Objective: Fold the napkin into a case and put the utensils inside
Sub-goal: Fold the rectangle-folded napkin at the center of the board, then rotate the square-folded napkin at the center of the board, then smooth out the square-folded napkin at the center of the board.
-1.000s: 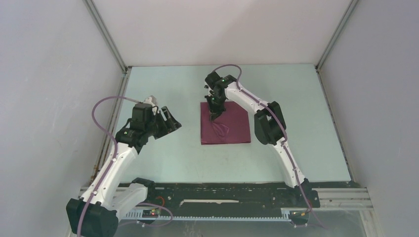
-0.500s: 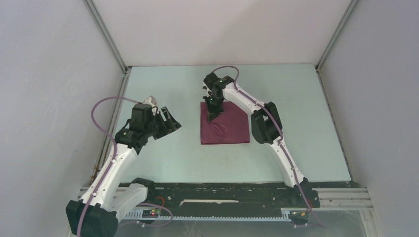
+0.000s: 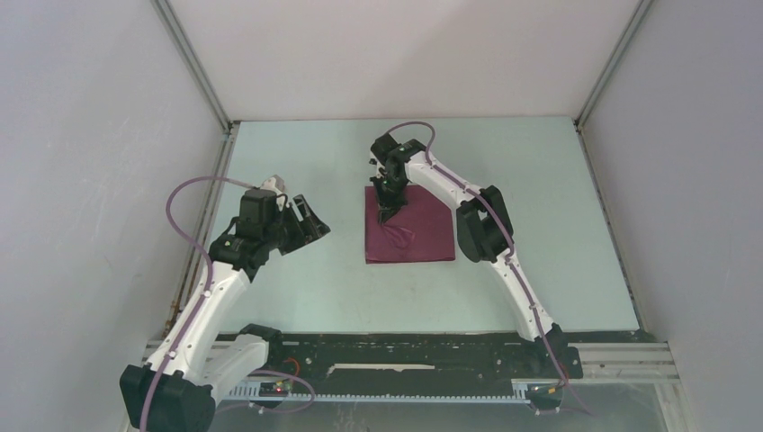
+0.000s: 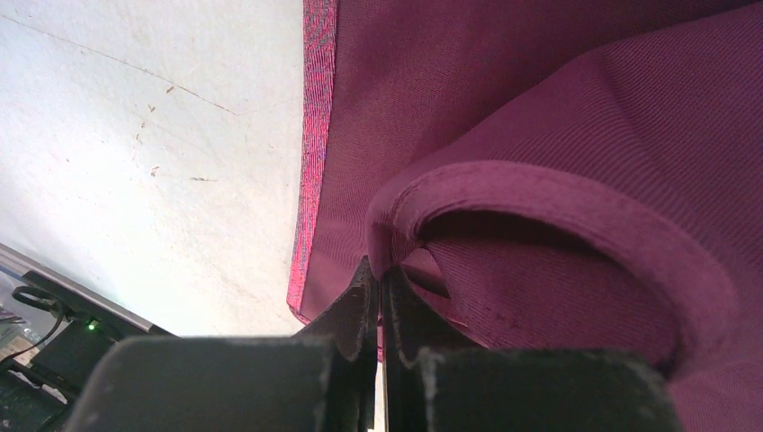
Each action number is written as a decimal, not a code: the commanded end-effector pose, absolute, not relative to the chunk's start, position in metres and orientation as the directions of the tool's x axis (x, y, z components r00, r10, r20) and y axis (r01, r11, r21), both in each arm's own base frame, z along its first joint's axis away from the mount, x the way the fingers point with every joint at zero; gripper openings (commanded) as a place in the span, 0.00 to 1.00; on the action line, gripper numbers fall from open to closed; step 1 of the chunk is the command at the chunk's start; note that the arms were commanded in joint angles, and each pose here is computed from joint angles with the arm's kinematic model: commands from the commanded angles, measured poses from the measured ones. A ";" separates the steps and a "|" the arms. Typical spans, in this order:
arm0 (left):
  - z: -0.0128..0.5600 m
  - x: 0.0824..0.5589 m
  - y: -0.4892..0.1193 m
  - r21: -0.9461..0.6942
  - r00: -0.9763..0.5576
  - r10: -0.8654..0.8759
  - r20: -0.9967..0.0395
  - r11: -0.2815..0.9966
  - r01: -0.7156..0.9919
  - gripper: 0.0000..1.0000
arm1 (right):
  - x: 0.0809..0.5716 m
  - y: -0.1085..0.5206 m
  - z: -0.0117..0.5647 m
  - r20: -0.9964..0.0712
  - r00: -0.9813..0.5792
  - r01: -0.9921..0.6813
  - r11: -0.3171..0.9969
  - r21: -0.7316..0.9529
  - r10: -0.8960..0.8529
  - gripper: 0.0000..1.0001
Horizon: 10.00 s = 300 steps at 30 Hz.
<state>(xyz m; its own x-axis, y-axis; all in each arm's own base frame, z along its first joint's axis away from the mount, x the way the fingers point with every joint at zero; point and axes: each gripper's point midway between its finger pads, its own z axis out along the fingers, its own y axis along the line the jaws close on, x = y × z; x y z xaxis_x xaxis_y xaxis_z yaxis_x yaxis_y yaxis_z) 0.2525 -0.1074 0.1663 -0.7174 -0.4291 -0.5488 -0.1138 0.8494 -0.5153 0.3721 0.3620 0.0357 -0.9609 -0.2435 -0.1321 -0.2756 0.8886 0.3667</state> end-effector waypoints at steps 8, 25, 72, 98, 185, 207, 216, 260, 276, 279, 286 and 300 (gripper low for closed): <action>0.186 0.257 -0.109 -0.520 -0.687 -0.416 -0.596 0.852 -0.065 0.75 | 0.373 0.379 0.046 -0.149 -0.960 -0.278 0.868 0.411 -0.237 0.00; 0.182 0.257 -0.108 -0.518 -0.689 -0.418 -0.592 0.852 -0.072 0.75 | 0.373 0.385 0.073 -0.201 -0.951 -0.300 0.855 0.422 -0.235 0.00; 0.173 0.263 -0.112 -0.522 -0.705 -0.418 -0.573 0.849 -0.079 0.80 | 0.367 0.410 0.101 -0.218 -0.945 -0.326 0.766 0.554 -0.244 0.44; 0.092 0.278 -0.189 -0.626 -0.869 -0.366 -0.333 0.775 -0.086 0.73 | 0.278 0.180 0.061 -0.162 -0.973 0.050 0.833 0.551 0.166 0.72; 0.219 0.261 -0.162 -0.571 -0.664 -0.386 -0.640 0.818 0.075 0.85 | 0.284 0.206 0.013 -0.060 -0.926 0.254 0.731 0.633 0.373 0.60; 0.200 0.344 -0.209 -0.650 -0.775 -0.384 -0.501 0.758 0.045 0.85 | 0.411 0.099 0.026 -0.136 -0.948 0.201 0.871 0.449 0.289 0.02; 0.144 0.427 -0.232 -0.651 -0.866 -0.316 -0.388 0.759 0.014 0.84 | 0.521 0.046 0.099 -0.410 -0.848 0.222 0.928 0.299 0.336 0.73; 0.036 0.325 -0.240 -0.733 -0.833 -0.541 -0.118 0.613 -0.294 0.64 | 0.279 0.118 0.056 0.009 -0.817 0.450 0.628 0.635 0.576 0.75; 0.063 0.295 -0.257 -0.783 -0.840 -0.528 -0.124 0.572 -0.243 0.64 | 0.287 0.129 0.045 0.051 -0.783 0.508 0.591 0.626 0.620 0.73; 0.058 0.296 -0.260 -0.784 -0.843 -0.528 -0.100 0.564 -0.259 0.61 | 0.286 0.128 0.041 0.055 -0.779 0.519 0.594 0.614 0.624 0.73; 0.051 0.297 -0.267 -0.803 -0.849 -0.523 -0.075 0.536 -0.260 0.53 | 0.282 0.129 0.030 0.137 -0.724 0.609 0.532 0.589 0.676 0.73; 0.045 0.288 -0.266 -0.827 -0.845 -0.532 -0.047 0.496 -0.266 0.25 | 0.266 0.132 0.021 0.123 -0.671 0.676 0.535 0.507 0.731 0.69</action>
